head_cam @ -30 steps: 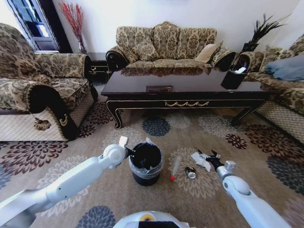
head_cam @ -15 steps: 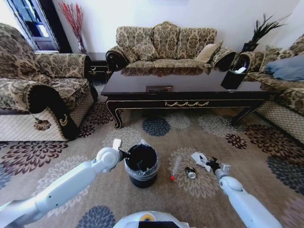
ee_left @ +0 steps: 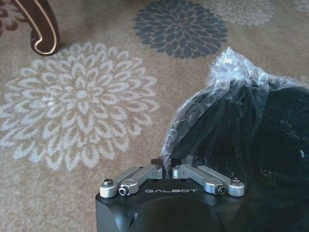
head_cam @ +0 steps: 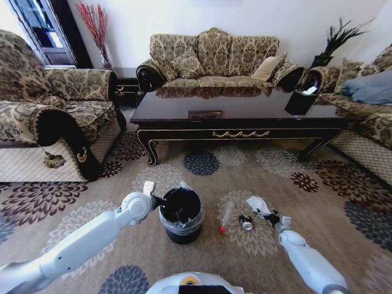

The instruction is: Move to the front of the table and pick up the trash from the floor, then place it into the trash bin.

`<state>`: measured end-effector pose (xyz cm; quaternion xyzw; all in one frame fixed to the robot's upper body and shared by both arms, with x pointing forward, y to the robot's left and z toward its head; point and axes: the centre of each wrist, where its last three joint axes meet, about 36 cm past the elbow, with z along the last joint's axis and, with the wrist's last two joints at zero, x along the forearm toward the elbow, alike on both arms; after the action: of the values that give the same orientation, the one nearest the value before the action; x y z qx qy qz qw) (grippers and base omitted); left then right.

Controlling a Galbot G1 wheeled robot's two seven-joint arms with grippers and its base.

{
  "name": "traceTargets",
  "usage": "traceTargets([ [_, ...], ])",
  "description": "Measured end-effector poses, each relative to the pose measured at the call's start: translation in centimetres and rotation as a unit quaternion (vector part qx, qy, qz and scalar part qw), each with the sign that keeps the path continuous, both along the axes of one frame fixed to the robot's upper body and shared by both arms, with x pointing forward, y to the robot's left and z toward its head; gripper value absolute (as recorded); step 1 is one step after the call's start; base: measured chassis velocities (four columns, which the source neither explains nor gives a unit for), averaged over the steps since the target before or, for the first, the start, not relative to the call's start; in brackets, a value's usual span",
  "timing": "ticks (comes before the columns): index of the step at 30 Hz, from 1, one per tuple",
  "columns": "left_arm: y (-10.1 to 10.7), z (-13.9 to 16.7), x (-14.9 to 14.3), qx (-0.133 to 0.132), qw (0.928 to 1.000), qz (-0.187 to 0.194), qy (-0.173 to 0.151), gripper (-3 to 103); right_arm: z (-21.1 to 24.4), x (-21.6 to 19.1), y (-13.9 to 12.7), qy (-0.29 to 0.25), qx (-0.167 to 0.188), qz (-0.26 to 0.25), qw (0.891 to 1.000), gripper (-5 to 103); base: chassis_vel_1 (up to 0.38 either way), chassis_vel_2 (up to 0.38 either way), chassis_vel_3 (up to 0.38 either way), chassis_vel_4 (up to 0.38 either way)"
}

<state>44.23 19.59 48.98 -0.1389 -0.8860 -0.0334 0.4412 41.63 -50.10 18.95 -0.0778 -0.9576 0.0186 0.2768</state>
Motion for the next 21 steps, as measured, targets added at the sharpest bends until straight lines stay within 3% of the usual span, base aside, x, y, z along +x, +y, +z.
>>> traceTargets([
  [9,-0.4,-0.2,0.0,0.002,1.0,-0.002,0.001,3,-1.2,1.0,-0.4,0.014,-0.005,-0.009,1.0,102,0.0,0.0,0.0,0.0],
  [12,-0.5,-0.7,0.0,0.009,1.0,0.002,0.0,3,-1.5,0.5,-0.1,0.015,0.0,0.003,1.0,88,0.0,0.0,0.0,0.0],
  [14,-0.5,-0.9,0.0,0.011,0.9999,0.004,0.0,3,-1.5,0.4,0.0,0.015,0.001,0.004,1.0,88,0.0,0.0,0.0,0.0],
  [18,-0.8,-1.2,-0.2,0.009,1.0,0.001,0.003,3,-1.8,0.3,0.3,0.014,0.003,0.007,1.0,66,0.0,0.0,0.0,0.0],
  [20,-0.8,-1.2,-0.3,0.01,0.9999,0.001,0.003,3,-1.8,0.2,0.3,0.013,0.003,0.008,1.0,66,0.0,0.0,0.0,0.0],
  [21,-0.8,-1.2,-0.3,0.01,0.9999,0.0,0.003,3,-1.8,0.2,0.3,0.013,0.004,0.008,1.0,61,0.0,0.0,0.0,0.0],
])
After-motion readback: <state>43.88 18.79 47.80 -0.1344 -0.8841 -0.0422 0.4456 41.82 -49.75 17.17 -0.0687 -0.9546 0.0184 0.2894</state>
